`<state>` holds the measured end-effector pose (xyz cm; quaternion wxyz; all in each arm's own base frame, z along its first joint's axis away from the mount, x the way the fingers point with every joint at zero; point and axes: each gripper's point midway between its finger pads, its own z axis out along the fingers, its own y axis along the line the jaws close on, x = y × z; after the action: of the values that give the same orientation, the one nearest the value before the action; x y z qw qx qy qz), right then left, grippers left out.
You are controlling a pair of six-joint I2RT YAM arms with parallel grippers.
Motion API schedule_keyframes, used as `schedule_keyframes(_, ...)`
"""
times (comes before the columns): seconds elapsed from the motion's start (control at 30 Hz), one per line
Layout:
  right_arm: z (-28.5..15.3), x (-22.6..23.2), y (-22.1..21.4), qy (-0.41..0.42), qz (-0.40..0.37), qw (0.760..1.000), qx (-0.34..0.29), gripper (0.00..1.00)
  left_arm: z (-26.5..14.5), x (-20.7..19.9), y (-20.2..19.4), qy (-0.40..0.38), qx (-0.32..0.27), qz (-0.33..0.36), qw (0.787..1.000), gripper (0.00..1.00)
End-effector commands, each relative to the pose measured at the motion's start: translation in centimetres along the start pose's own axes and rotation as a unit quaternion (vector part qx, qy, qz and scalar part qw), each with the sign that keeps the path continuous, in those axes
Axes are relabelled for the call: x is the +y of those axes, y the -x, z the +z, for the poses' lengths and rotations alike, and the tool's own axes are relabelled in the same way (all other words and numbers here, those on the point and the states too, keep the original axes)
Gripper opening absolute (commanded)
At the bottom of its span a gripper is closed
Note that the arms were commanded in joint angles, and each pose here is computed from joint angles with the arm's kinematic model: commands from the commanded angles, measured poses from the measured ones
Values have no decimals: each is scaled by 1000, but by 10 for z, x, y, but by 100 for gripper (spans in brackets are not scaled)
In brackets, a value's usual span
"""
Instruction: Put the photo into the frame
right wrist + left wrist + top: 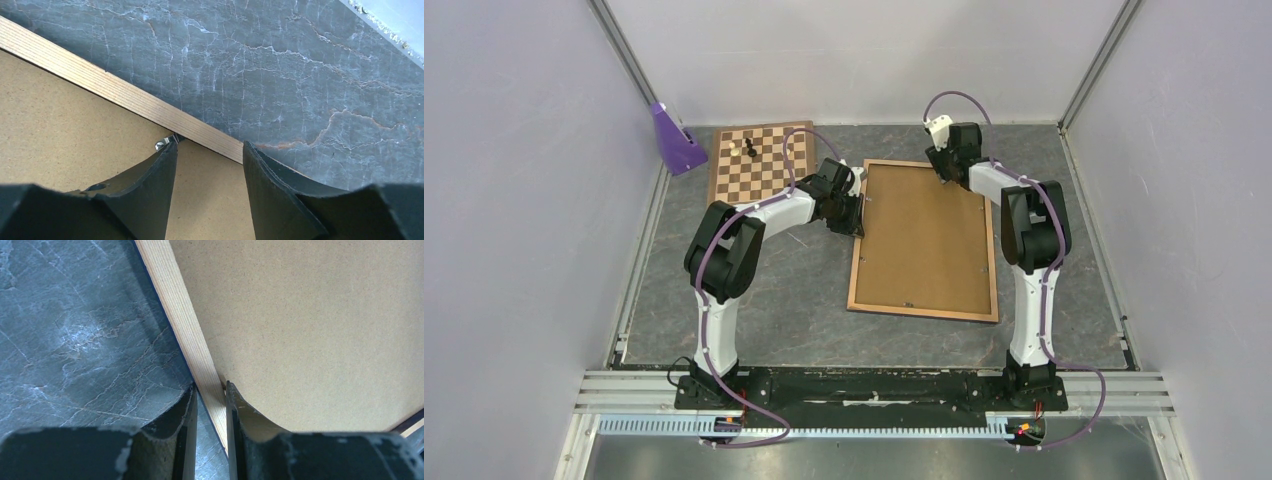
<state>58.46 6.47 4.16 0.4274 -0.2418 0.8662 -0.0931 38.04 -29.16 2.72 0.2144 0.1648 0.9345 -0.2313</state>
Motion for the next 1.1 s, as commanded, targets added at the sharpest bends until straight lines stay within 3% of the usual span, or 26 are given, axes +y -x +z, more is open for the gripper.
schedule_keyframes(0.0,8,-6,2,-22,-16,1000,0,54,1,-9,7,-21,-6,41,999,2)
schedule_keyframes(0.6,17,20,19,15,-29,999,-37,55,0,-6,7,-12,-5,70,997,2)
schedule_keyframes(1.07,22,33,23,40,-55,996,-50,55,8,-23,-2,-18,33,153,987,2)
